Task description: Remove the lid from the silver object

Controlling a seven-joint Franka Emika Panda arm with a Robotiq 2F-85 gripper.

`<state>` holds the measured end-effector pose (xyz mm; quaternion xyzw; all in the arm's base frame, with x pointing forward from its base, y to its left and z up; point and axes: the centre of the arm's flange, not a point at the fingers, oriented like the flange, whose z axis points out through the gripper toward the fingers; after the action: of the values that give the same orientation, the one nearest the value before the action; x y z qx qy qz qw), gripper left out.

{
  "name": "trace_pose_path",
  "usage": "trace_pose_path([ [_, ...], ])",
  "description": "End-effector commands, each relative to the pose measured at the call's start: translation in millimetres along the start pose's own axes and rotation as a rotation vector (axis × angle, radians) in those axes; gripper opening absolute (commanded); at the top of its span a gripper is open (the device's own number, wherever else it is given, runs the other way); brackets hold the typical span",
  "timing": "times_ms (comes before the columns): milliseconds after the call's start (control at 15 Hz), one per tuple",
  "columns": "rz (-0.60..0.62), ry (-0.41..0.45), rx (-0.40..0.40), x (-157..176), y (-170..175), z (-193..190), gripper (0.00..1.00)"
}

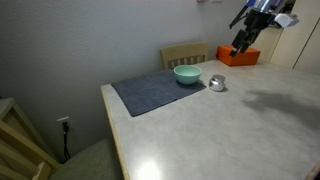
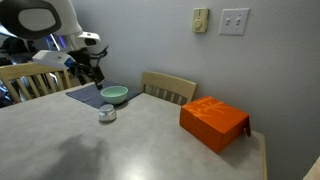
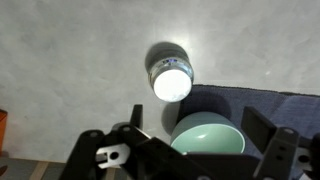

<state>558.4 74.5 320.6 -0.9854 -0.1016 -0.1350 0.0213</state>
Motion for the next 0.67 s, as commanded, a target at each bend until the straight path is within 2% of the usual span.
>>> trace_pose_path([
  [0,-0.002,-0.047,-0.015,23.7,1.0,28.1,1.00],
  [333,-0.011,-0.123,-0.033,44.3,-7.0,66.1,1.00],
  [600,-0.013,-0.200,-0.031,43.5,-22.9,98.7,1.00],
])
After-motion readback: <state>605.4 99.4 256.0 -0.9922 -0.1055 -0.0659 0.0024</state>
